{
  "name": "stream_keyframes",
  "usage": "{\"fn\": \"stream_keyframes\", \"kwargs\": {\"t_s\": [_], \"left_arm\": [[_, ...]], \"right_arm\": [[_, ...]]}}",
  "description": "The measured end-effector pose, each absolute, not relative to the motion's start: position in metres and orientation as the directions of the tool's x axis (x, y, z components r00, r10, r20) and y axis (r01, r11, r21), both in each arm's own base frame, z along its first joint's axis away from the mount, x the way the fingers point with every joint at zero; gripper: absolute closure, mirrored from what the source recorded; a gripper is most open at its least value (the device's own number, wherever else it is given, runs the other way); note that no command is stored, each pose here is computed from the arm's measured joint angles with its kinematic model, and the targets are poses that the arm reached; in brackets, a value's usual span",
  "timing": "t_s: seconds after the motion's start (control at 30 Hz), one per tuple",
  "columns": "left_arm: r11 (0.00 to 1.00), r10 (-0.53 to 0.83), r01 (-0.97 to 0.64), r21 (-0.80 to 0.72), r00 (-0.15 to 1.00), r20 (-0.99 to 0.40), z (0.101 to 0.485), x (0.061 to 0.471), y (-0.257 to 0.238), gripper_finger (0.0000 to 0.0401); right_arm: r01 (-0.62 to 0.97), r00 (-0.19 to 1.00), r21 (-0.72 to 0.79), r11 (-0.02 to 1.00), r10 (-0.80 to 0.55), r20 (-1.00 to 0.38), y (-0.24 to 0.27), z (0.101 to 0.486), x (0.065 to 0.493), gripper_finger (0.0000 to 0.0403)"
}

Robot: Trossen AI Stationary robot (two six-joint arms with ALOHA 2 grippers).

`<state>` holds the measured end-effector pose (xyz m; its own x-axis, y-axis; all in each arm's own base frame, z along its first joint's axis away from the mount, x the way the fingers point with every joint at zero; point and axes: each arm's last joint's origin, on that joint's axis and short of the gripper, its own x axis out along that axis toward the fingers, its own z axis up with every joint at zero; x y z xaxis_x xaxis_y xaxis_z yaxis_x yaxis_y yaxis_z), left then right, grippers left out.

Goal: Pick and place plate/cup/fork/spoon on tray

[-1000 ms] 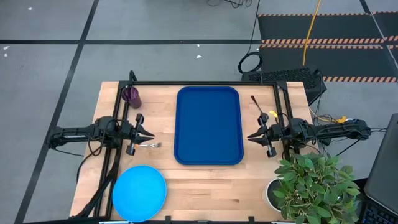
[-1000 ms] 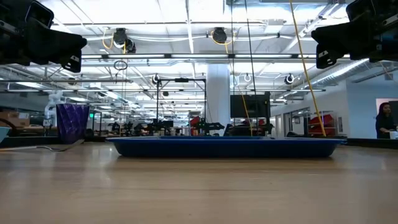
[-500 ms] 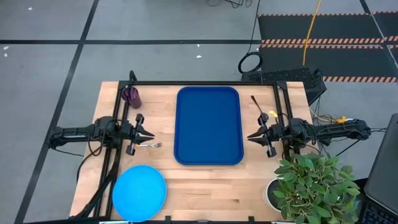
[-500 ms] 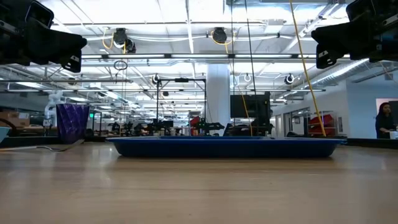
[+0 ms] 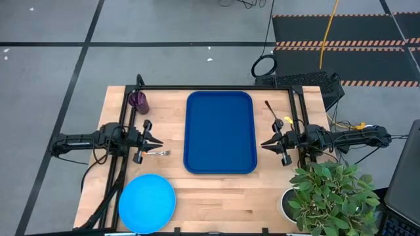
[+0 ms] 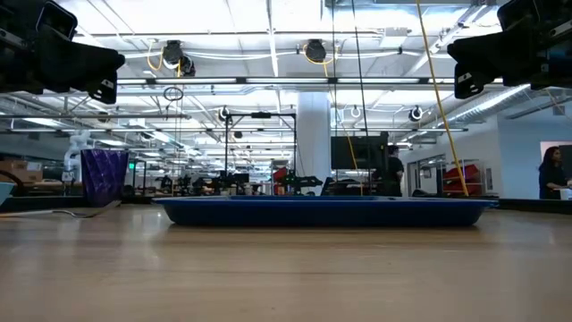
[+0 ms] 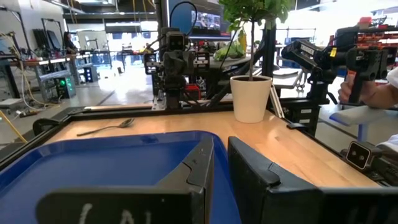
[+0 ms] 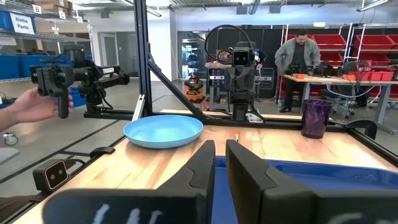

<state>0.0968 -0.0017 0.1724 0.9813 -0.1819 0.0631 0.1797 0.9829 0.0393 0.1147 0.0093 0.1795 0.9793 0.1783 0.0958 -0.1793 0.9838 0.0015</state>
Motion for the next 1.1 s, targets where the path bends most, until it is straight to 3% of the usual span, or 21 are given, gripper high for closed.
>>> {"fn": "stream_keyframes", "kwargs": {"t_s": [0.53,0.77,0.9,1.1], "left_arm": [[0.982,-0.184,0.187,0.017,0.94,0.287,0.195,0.093,-0.002,0.035],[0.967,-0.187,0.238,-0.096,0.909,0.373,0.203,0.09,-0.002,0.035],[0.966,-0.187,0.243,-0.09,0.894,0.408,0.207,0.088,-0.002,0.035],[0.976,-0.185,0.217,-0.028,0.887,0.423,0.208,0.087,-0.002,0.035]], "right_arm": [[-0.179,0.979,0.002,0.984,0.178,0.096,0.009,0.18,0.115,0.0369],[-0.178,0.979,-0.006,0.984,0.178,0.1,0.009,0.18,0.115,0.0369],[-0.095,0.97,-0.109,0.989,0.117,0.215,0.007,0.191,0.113,0.0369],[-0.075,0.966,0.004,0.997,0.072,0.248,0.006,0.194,0.113,0.0369]]}}
